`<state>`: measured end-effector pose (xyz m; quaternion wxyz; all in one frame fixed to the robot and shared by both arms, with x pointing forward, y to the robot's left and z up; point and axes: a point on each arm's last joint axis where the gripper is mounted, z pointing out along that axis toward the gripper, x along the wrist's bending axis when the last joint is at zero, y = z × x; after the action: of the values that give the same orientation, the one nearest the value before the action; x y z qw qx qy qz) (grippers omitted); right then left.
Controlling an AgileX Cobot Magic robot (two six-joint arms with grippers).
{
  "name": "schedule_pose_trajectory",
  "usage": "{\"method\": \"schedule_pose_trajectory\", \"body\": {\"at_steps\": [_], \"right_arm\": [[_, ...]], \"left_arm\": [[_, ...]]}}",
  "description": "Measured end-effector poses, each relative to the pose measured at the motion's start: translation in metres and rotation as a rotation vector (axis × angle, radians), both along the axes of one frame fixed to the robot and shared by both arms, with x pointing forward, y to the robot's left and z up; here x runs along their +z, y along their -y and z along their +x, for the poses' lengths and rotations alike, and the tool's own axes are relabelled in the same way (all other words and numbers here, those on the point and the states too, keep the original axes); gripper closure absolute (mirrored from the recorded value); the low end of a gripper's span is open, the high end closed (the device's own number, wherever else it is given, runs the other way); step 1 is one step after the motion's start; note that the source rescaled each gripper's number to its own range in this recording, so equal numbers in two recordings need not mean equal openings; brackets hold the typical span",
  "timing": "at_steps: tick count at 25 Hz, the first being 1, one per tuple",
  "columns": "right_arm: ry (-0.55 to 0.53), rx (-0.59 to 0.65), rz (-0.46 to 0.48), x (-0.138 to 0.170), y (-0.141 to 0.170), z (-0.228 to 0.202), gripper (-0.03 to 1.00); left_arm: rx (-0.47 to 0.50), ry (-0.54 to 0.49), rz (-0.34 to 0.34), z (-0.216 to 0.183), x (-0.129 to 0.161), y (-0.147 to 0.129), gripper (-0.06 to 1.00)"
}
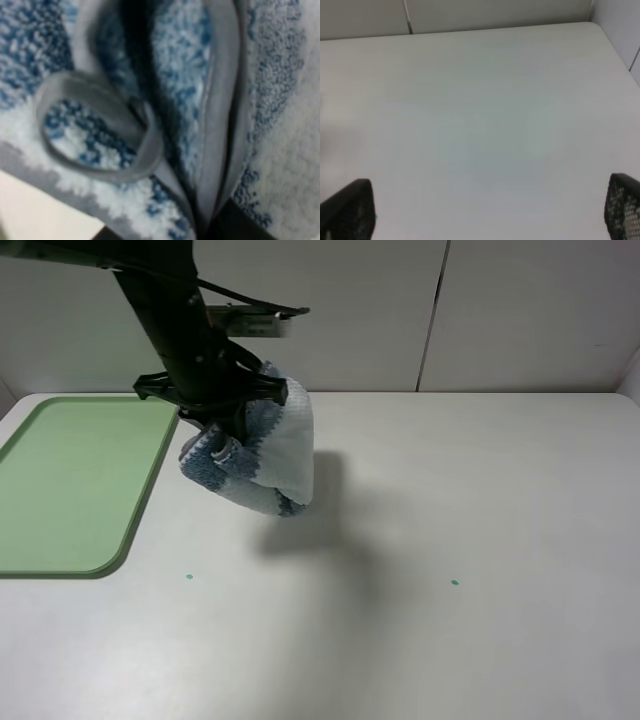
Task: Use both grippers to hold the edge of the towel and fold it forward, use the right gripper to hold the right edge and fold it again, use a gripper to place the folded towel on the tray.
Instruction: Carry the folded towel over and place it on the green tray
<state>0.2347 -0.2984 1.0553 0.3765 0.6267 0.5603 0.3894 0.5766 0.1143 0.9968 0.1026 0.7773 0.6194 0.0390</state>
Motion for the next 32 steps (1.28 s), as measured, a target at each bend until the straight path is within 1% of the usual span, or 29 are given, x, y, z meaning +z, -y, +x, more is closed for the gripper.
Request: {"method": "schedule_pose_trajectory", "body": {"at_steps": [5, 10, 19, 29, 32], "right_arm": [[0.000, 0.000, 0.000, 0.000, 0.000, 0.000, -0.03], [0.000, 0.000, 0.000, 0.000, 0.000, 0.000, -0.03], [0.000, 0.000, 0.000, 0.000, 0.000, 0.000, -0.03], [0.000, 0.000, 0.000, 0.000, 0.000, 0.000, -0.03], [0.000, 0.000, 0.000, 0.000, 0.000, 0.000, -0.03]], "left_arm": [[0.096, 0.012, -0.003, -0.007, -0.002, -0.046, 0.78], [0.155, -0.003, 0.013, -0.005, -0.009, -0.082, 0.78], [0.224, 0.001, 0.028, 0.005, -0.010, -0.130, 0.78], [0.296, -0.025, 0.048, 0.007, -0.011, -0.178, 0.78], [0.310, -0.037, 0.054, 0.003, -0.018, -0.191, 0.78]]}}
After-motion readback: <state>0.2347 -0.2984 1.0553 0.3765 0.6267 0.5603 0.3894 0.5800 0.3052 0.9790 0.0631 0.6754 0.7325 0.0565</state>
